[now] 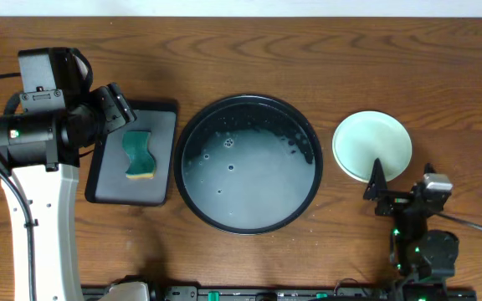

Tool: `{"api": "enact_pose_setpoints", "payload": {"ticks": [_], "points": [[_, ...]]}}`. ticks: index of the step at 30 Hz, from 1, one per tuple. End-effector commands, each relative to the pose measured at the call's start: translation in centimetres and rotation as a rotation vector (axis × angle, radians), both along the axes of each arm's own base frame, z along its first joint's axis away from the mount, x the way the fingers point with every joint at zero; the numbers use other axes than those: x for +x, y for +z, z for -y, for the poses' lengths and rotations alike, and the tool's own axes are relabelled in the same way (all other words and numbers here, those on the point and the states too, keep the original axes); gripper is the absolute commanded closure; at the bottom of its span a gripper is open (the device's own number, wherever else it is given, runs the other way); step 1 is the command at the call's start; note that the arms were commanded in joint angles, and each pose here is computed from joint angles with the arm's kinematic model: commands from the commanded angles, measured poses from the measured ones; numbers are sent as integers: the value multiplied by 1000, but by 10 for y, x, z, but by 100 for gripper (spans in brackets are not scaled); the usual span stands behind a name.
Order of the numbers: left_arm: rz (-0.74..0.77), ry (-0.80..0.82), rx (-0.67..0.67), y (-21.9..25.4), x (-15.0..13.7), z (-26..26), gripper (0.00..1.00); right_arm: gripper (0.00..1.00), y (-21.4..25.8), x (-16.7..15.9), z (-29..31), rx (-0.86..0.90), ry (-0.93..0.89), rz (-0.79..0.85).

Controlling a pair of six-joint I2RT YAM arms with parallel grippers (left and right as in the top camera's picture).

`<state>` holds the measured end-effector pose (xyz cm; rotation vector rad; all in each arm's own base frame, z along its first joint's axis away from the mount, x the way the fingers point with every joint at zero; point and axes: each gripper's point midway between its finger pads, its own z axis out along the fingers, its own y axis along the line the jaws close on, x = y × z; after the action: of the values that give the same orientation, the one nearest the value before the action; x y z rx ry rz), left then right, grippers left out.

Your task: Clean dirty plates on tray and stack at the side

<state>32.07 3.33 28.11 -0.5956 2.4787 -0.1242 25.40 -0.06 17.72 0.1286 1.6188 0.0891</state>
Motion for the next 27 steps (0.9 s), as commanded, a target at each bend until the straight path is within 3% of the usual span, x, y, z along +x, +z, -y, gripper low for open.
{"api": "enact_pose_setpoints", "payload": {"ticks": [1,6,27], "points": [[13,10,-9,4,-1,1,23,1,-10,-2,4,-2,-13,17],[13,10,-9,4,-1,1,23,1,-27,-7,4,0,-12,-50],[13,10,-9,4,-1,1,23,1,-20,-8,0,1,9,-19]]}}
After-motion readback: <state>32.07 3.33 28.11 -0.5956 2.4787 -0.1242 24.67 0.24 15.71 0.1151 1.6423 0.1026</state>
